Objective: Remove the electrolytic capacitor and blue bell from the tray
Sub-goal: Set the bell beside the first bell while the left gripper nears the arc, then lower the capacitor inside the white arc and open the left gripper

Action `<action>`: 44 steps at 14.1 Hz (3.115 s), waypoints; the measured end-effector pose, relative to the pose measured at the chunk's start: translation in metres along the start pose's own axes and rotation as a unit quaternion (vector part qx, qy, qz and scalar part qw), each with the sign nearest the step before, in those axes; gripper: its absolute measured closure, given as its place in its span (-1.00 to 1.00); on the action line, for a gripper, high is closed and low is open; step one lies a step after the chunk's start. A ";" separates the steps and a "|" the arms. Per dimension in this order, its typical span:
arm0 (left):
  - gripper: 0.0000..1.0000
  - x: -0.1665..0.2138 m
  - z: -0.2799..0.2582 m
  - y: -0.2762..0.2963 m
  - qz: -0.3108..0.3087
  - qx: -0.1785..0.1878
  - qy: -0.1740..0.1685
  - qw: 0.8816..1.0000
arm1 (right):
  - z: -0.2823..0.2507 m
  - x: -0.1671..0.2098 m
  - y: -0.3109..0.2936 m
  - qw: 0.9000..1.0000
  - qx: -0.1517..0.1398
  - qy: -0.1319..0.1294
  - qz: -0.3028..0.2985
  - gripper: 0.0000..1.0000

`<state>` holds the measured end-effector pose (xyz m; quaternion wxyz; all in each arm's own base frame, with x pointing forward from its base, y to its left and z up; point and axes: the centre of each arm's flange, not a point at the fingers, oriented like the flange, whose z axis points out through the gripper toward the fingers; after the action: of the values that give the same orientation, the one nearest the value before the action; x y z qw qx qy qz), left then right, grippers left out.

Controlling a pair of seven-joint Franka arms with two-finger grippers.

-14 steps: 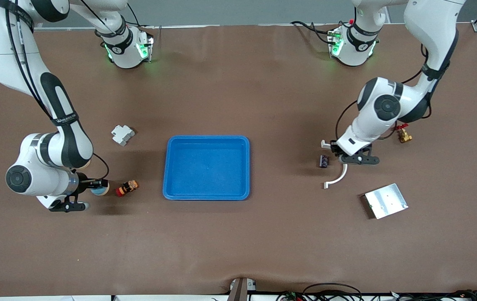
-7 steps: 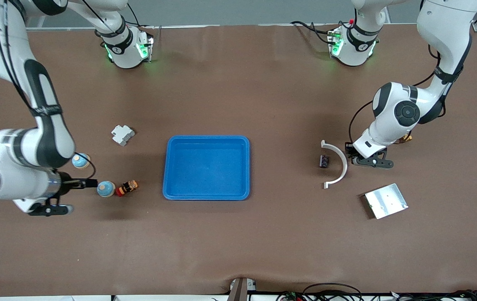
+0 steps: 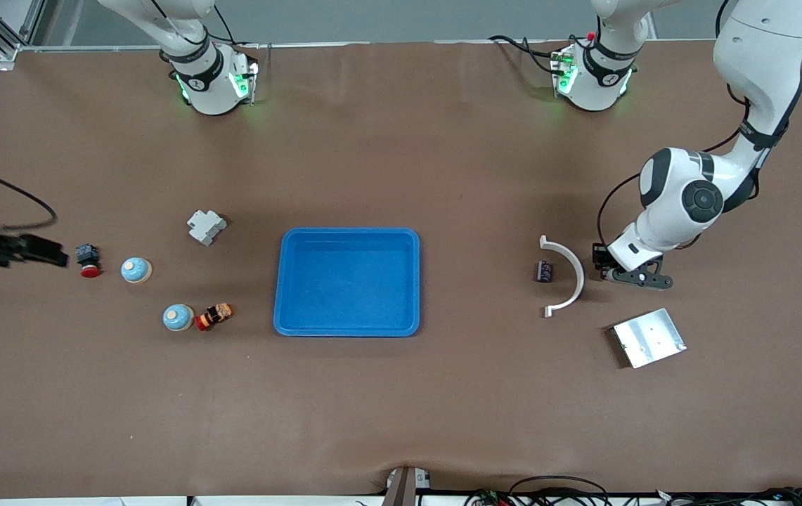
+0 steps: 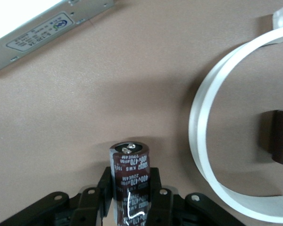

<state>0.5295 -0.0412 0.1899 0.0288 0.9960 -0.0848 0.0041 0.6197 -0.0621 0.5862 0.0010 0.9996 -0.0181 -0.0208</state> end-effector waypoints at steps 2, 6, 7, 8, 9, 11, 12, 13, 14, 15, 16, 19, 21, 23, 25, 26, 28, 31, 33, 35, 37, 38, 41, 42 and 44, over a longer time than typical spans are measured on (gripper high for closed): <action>0.31 0.002 0.005 0.000 -0.001 -0.003 -0.001 1.000 | -0.033 -0.020 0.008 1.000 -0.004 0.021 0.008 -1.00; 0.31 0.003 0.013 0.000 -0.001 -0.009 -0.004 1.000 | -0.034 -0.024 0.001 1.000 -0.007 0.021 0.012 -1.00; 0.31 0.003 0.013 0.000 0.002 -0.009 -0.004 1.000 | -0.033 -0.024 -0.002 1.000 -0.008 0.018 0.016 -1.00; 0.30 0.004 0.013 0.000 0.009 -0.009 -0.003 1.000 | -0.032 -0.026 -0.004 1.000 -0.008 0.012 0.017 -1.00; 0.16 0.004 0.013 0.000 0.014 -0.009 -0.003 1.000 | -0.033 -0.029 -0.004 1.000 -0.008 0.009 0.019 -1.00; -0.19 0.006 0.014 -0.002 0.013 -0.010 -0.002 1.000 | -0.037 -0.037 -0.003 1.000 -0.008 0.005 0.017 -1.00; -0.40 0.007 0.014 -0.004 0.011 -0.011 -0.001 1.000 | -0.037 -0.041 -0.002 1.000 -0.008 -0.003 0.012 -1.00; -0.58 0.008 0.013 -0.006 0.009 -0.010 0.000 1.000 | -0.037 -0.044 -0.001 1.000 -0.008 -0.010 0.005 -1.00; -0.80 0.009 0.012 -0.008 0.008 -0.010 0.002 1.000 | -0.036 -0.045 0.002 1.000 -0.008 -0.012 -0.001 -1.00; -0.98 0.011 0.010 -0.009 0.007 -0.010 0.005 1.000 | -0.036 -0.046 0.005 1.000 -0.007 -0.013 -0.006 -1.00; -1.00 0.014 0.007 -0.010 0.006 -0.009 0.008 1.000 | -0.036 -0.046 0.007 1.000 -0.007 -0.013 -0.009 -1.00; -1.00 0.024 -0.002 -0.017 0.001 -0.007 0.020 1.000 | -0.037 -0.046 0.005 1.000 -0.007 -0.011 -0.014 -1.00; -1.00 0.029 -0.008 -0.023 -0.003 -0.004 0.016 1.000 | -0.039 -0.047 0.003 1.000 -0.007 -0.010 -0.016 -1.00; -1.00 0.039 -0.021 -0.024 -0.017 -0.001 -0.004 1.000 | -0.042 -0.049 0.001 1.000 -0.007 -0.007 -0.019 -1.00; -1.00 0.054 -0.043 -0.005 -0.038 -0.002 -0.019 0.999 | -0.044 -0.049 -0.001 1.000 -0.008 -0.006 -0.022 -1.00; -1.00 0.060 -0.054 0.011 -0.051 -0.003 -0.021 0.998 | -0.043 -0.049 -0.003 1.000 -0.008 -0.006 -0.023 -1.00; -1.00 0.065 -0.065 0.040 -0.071 -0.008 -0.020 0.997 | -0.044 -0.049 -0.005 1.000 -0.008 -0.005 -0.025 -1.00; -1.00 0.066 -0.070 0.069 -0.080 -0.016 -0.018 0.996 | -0.046 -0.047 -0.006 1.000 -0.009 0.005 -0.026 -1.00; -1.00 0.067 -0.071 0.074 -0.084 -0.017 -0.016 0.996 | -0.047 -0.044 -0.007 0.999 -0.010 0.016 -0.027 -1.00; -1.00 0.070 -0.077 0.082 -0.078 -0.020 -0.011 0.997 | -0.050 -0.041 -0.011 0.999 -0.012 0.031 -0.031 -1.00; -1.00 0.075 -0.086 0.094 -0.068 -0.025 -0.001 0.997 | -0.050 -0.041 -0.016 0.999 -0.012 0.032 -0.035 -1.00; -1.00 0.078 -0.090 0.098 -0.065 -0.026 0.004 0.998 | -0.051 -0.041 -0.017 0.999 -0.012 0.032 -0.036 -1.00; -1.00 0.083 -0.097 0.104 -0.062 -0.029 0.011 0.998 | -0.051 -0.041 -0.016 0.999 -0.012 0.032 -0.035 -1.00; -1.00 0.084 -0.099 0.107 -0.060 -0.029 0.013 0.998 | -0.051 -0.041 -0.016 0.999 -0.012 0.032 -0.035 -1.00; -1.00 0.085 -0.102 0.115 -0.053 -0.031 0.017 0.998 | -0.051 -0.041 -0.017 0.999 -0.012 0.032 -0.035 -1.00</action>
<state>0.5940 -0.1627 0.2996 0.0613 0.9975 -0.0311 0.0166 0.5819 -0.0439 0.6385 0.0124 0.9997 0.0176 0.0114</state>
